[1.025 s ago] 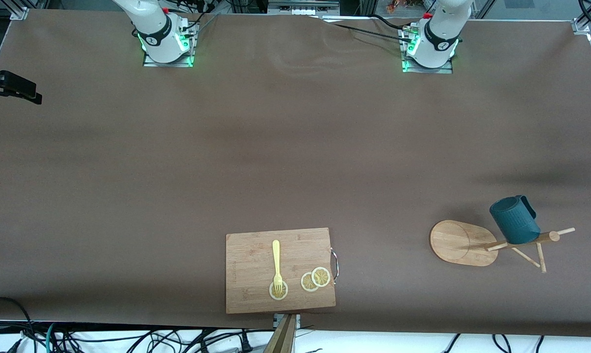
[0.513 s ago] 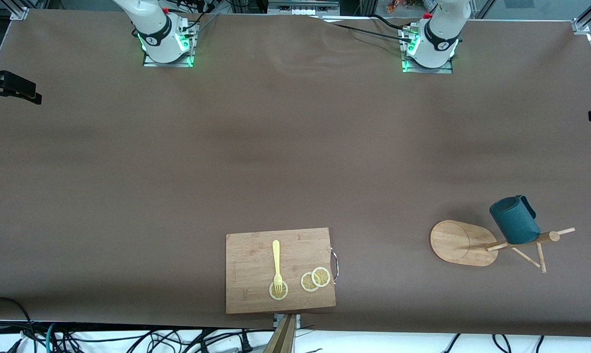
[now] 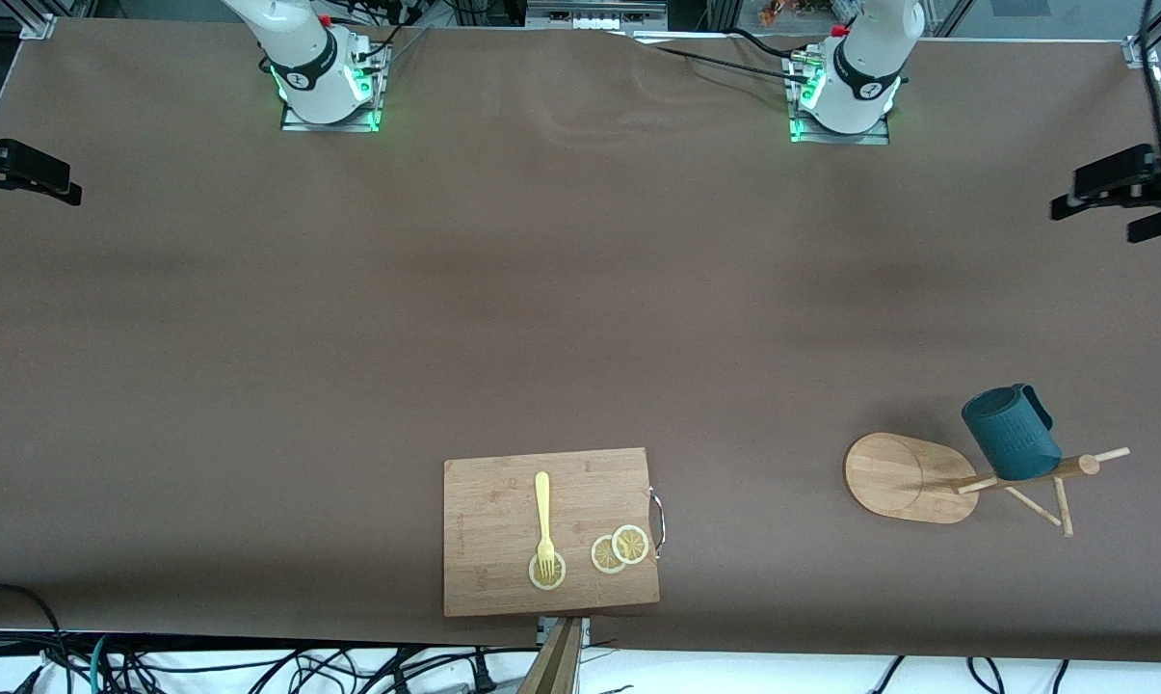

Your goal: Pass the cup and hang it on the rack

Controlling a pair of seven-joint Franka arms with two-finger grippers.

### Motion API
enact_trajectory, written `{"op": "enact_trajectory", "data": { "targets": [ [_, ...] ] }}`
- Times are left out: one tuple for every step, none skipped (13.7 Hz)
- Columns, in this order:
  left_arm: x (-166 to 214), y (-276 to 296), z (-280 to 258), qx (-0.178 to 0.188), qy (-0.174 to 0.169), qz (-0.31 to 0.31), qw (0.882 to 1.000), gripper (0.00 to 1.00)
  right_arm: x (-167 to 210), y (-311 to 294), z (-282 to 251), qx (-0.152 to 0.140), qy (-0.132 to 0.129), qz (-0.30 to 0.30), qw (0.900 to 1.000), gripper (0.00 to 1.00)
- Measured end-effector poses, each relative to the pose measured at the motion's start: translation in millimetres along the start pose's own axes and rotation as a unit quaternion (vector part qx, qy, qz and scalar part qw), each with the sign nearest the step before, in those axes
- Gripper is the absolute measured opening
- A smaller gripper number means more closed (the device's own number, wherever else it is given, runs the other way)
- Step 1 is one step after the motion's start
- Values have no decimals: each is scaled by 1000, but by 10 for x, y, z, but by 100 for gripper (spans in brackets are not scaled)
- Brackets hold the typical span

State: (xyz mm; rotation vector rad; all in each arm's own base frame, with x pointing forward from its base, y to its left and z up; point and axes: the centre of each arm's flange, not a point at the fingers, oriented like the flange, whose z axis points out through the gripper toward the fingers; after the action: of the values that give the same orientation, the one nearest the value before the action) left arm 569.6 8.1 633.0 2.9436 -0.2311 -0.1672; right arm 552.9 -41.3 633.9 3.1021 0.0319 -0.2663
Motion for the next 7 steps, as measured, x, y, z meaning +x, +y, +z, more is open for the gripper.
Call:
{"op": "enact_trajectory", "data": {
  "targets": [
    [-27,208,140,14,2,0,1000,100,0,3,0,0,0,0,1000,100],
    [-88,416,265,36,1,-5,999,100,0,5,0,0,0,0,1000,100],
    [-162,600,344,55,3,-9,998,100,-1,6,0,0,0,1,1000,100],
    [-236,729,389,67,7,-15,998,100,0,7,1,0,0,1,1000,100],
    [-293,762,408,81,10,-24,996,100,-1,8,0,0,0,1,1000,100],
    [-325,716,417,101,13,-34,994,100,-1,9,1,0,0,1,1000,100],
    [-337,631,427,115,15,-43,992,100,-1,9,1,0,0,1,1000,100]
  ]
}}
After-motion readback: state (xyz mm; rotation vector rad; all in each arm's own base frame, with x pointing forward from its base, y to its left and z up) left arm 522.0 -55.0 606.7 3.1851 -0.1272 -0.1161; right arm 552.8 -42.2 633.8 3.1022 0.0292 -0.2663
